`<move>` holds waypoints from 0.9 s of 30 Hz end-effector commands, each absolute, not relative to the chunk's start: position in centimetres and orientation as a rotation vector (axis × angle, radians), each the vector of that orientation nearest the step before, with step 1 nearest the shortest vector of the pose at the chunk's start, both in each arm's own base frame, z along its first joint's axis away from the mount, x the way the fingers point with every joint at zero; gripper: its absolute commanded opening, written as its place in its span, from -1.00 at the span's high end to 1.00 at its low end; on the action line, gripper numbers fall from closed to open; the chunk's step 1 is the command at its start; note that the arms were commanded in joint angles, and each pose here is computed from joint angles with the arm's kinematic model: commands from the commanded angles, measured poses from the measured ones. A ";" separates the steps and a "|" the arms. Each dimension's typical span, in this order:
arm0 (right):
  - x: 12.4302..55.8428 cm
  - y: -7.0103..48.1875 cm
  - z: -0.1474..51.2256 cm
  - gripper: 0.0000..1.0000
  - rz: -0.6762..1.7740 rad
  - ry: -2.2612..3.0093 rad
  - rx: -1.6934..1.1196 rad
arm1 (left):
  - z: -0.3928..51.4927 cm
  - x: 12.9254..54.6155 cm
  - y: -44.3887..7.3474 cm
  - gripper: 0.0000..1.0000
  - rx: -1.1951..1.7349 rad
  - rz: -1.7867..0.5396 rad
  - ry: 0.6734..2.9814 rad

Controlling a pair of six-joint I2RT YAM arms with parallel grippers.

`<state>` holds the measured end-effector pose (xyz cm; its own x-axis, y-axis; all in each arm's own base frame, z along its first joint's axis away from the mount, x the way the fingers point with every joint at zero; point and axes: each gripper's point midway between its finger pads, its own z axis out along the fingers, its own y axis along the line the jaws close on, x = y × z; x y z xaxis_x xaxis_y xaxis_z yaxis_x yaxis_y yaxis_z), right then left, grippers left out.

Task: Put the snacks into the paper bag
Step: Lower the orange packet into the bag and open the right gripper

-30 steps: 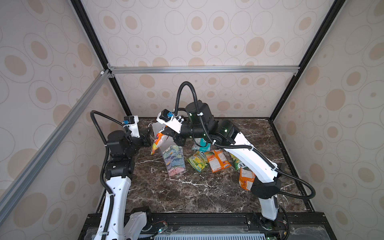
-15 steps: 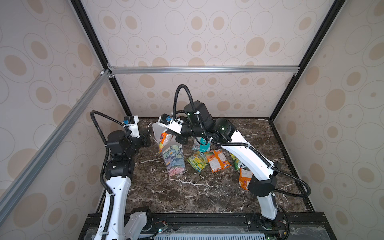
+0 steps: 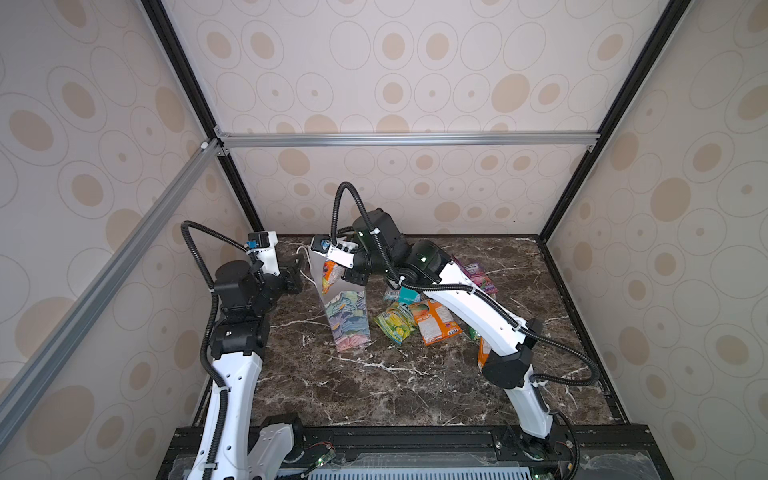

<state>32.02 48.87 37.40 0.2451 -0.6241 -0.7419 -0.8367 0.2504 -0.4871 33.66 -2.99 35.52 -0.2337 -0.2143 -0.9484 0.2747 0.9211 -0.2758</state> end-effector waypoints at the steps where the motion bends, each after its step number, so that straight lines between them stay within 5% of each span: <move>1: 32.6 48.2 39.3 1.00 0.186 1.399 -1.439 | 36.4 33.6 -2.7 1.00 0.052 -0.434 1.727; 27: 30.7 48.2 33.3 1.00 -0.038 1.458 -1.641 | 36.5 33.6 -2.6 1.00 0.048 -0.430 1.725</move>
